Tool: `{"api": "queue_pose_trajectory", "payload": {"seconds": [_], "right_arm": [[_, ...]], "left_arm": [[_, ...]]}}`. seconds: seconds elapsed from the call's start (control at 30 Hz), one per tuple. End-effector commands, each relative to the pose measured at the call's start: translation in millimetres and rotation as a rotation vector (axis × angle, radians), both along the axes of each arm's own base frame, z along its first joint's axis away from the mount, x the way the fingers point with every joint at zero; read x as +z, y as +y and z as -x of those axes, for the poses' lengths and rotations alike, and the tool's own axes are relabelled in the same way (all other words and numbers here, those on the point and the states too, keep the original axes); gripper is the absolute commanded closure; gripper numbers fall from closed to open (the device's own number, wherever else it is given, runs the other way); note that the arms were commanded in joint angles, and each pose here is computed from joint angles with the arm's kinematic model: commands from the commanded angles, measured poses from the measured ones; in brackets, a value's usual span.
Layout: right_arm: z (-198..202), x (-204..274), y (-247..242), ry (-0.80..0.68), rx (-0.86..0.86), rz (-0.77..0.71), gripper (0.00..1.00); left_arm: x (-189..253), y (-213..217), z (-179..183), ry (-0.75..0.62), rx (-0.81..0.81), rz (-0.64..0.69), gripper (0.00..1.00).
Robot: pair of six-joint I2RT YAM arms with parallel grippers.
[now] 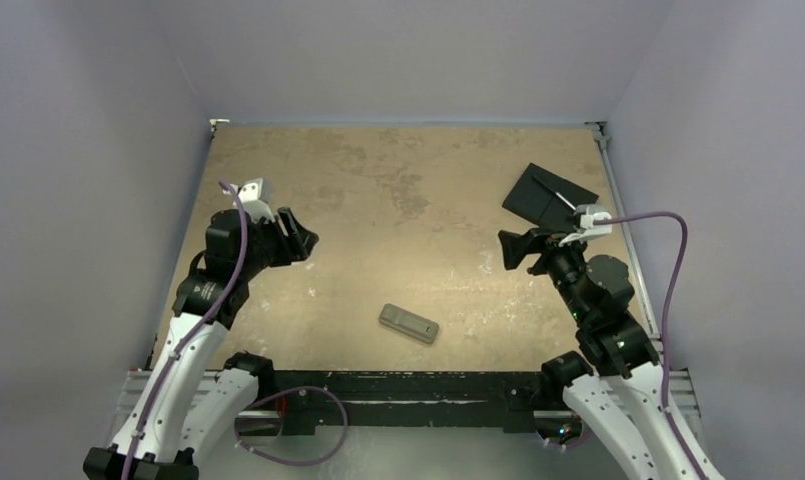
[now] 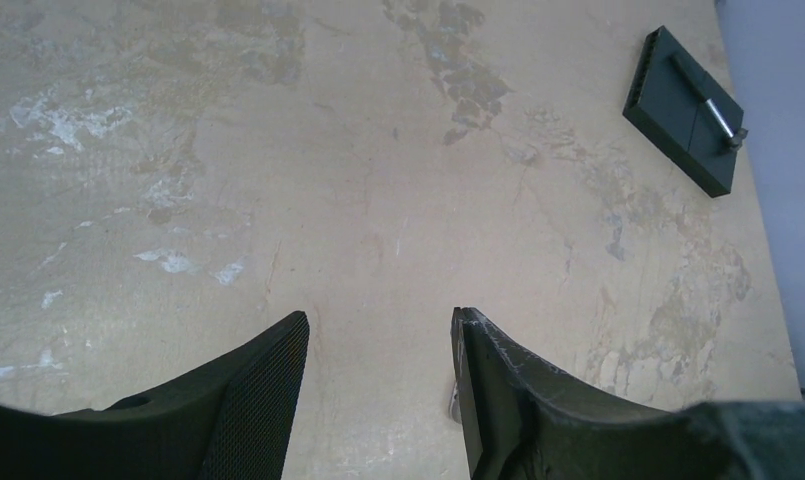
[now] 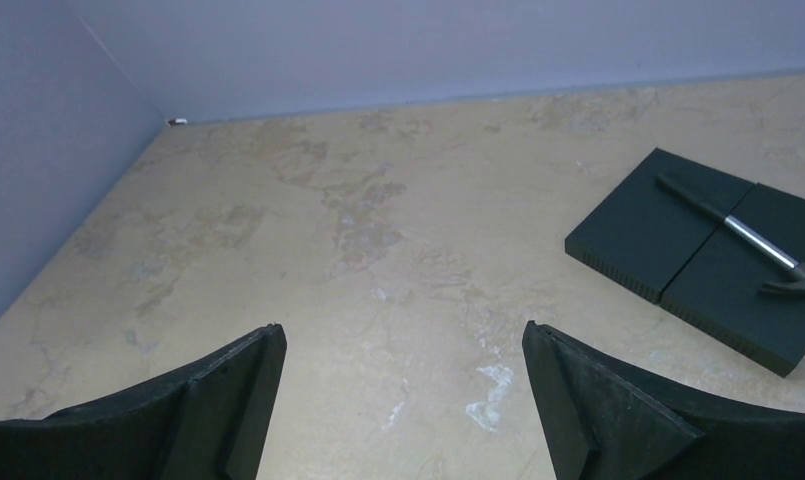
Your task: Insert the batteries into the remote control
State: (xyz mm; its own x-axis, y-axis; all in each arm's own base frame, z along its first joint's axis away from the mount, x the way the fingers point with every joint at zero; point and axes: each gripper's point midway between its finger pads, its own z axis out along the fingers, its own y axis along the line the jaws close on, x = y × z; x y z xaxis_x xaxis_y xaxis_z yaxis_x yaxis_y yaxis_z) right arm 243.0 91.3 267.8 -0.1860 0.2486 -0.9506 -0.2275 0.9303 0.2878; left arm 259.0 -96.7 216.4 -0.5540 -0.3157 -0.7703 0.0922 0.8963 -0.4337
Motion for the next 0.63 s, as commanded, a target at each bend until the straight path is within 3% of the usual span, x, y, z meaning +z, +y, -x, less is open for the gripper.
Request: {"api": "queue_pose_trajectory", "payload": {"seconds": [0.0, 0.37, 0.6], "right_arm": [[0, 32, -3, -0.146, -0.006, -0.019, 0.01], [9, 26, 18, -0.158, 0.111, -0.046, 0.01], [12, 27, 11, -0.185, 0.066, -0.031, 0.01]], "left_arm": [[23, 4, 0, -0.113, 0.017, 0.019, 0.45], [34, 7, 9, -0.191, 0.019, 0.022, 0.45], [39, 4, 12, -0.224, 0.001, 0.039, 0.43]]}}
